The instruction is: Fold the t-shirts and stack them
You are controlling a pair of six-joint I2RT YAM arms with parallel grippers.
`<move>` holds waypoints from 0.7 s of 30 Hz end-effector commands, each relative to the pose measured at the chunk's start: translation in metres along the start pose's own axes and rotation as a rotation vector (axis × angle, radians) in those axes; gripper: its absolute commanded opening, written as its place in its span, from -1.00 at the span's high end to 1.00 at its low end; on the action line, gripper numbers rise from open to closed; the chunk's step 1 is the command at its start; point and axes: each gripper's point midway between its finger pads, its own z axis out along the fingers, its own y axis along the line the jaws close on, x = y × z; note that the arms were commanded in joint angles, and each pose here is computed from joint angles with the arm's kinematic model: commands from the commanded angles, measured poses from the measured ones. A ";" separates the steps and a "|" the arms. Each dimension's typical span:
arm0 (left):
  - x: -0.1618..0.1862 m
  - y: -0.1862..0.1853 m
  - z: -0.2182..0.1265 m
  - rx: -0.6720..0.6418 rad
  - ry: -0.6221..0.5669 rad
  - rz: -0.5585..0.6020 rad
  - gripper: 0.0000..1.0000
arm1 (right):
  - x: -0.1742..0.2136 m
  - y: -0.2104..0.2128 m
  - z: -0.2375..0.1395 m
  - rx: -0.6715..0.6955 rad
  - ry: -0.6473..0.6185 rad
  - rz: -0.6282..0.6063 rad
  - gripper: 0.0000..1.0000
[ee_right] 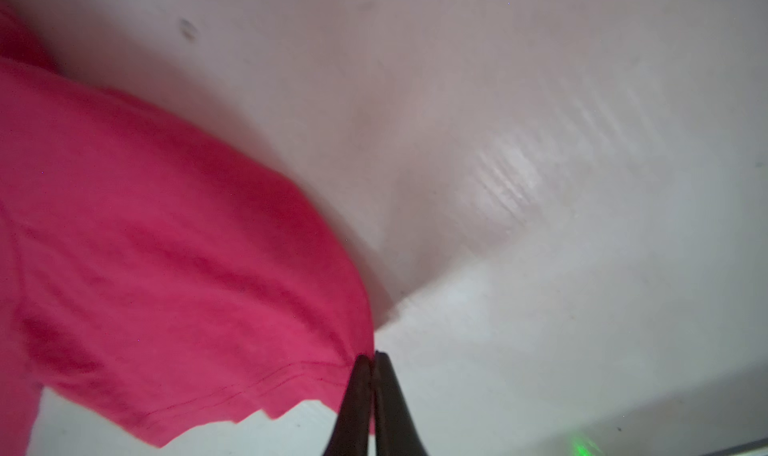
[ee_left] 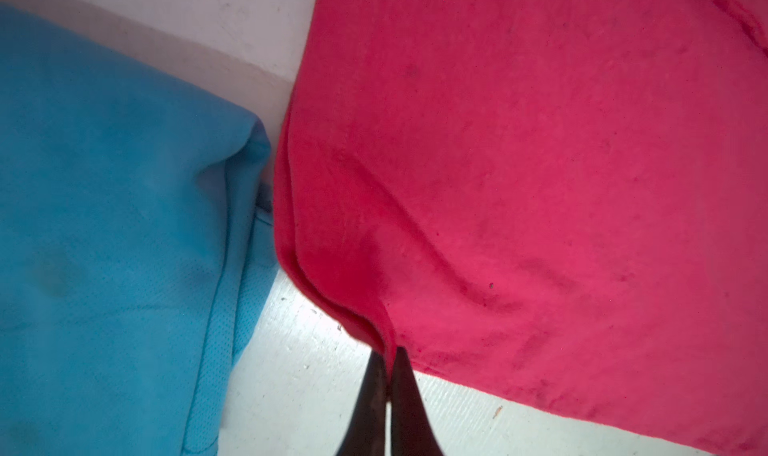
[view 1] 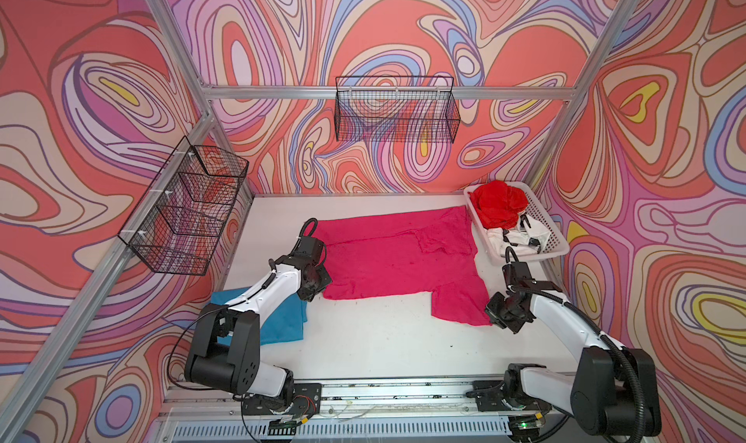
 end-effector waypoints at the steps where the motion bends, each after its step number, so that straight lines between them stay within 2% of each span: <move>1: 0.001 0.000 -0.009 -0.011 0.027 0.017 1.00 | -0.018 0.025 -0.030 -0.052 -0.034 -0.054 1.00; 6: -0.004 -0.005 -0.012 -0.017 0.043 0.035 1.00 | -0.045 0.073 -0.051 -0.158 -0.037 -0.127 1.00; 21: -0.050 -0.036 -0.021 0.065 0.048 0.054 1.00 | -0.110 0.185 -0.064 -0.328 -0.077 -0.295 1.00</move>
